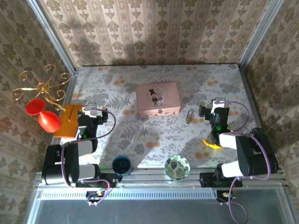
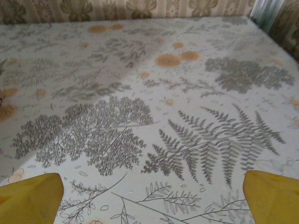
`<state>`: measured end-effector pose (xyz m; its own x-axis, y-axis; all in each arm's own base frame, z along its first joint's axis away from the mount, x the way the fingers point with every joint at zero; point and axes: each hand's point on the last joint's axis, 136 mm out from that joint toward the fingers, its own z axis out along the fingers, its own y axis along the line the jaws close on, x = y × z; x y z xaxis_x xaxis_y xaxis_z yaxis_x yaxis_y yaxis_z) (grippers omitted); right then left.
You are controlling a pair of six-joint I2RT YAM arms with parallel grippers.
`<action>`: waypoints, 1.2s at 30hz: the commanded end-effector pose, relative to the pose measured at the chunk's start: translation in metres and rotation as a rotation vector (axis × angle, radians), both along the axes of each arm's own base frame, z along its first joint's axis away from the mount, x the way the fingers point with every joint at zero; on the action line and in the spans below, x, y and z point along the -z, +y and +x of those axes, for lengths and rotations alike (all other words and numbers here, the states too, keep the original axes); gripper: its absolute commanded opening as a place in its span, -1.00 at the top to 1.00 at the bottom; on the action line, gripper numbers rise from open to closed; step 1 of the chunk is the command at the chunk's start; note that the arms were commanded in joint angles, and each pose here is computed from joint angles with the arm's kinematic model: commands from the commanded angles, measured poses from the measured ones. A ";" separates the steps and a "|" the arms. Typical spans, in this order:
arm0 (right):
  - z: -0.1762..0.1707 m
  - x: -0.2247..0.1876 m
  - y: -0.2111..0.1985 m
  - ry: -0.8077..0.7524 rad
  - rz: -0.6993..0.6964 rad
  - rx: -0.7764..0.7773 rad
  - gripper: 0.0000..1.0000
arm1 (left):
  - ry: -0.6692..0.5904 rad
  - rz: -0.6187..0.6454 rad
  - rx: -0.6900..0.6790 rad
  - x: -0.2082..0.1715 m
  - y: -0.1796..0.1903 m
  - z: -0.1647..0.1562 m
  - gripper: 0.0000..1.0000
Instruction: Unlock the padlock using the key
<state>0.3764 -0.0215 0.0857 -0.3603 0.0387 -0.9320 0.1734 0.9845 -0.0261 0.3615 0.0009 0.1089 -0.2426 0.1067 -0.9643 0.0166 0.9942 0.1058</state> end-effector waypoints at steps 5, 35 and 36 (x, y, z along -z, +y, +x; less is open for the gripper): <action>0.017 -0.014 -0.001 -0.055 0.036 -0.009 -1.00 | 0.031 0.000 0.143 0.010 -0.025 0.024 -1.00; 0.019 -0.014 -0.003 -0.043 0.020 0.012 -1.00 | 0.074 -0.035 0.118 0.010 -0.016 0.038 -1.00; 0.019 -0.014 -0.002 -0.043 0.020 0.011 -1.00 | 0.076 -0.033 0.116 0.011 -0.015 0.038 -1.00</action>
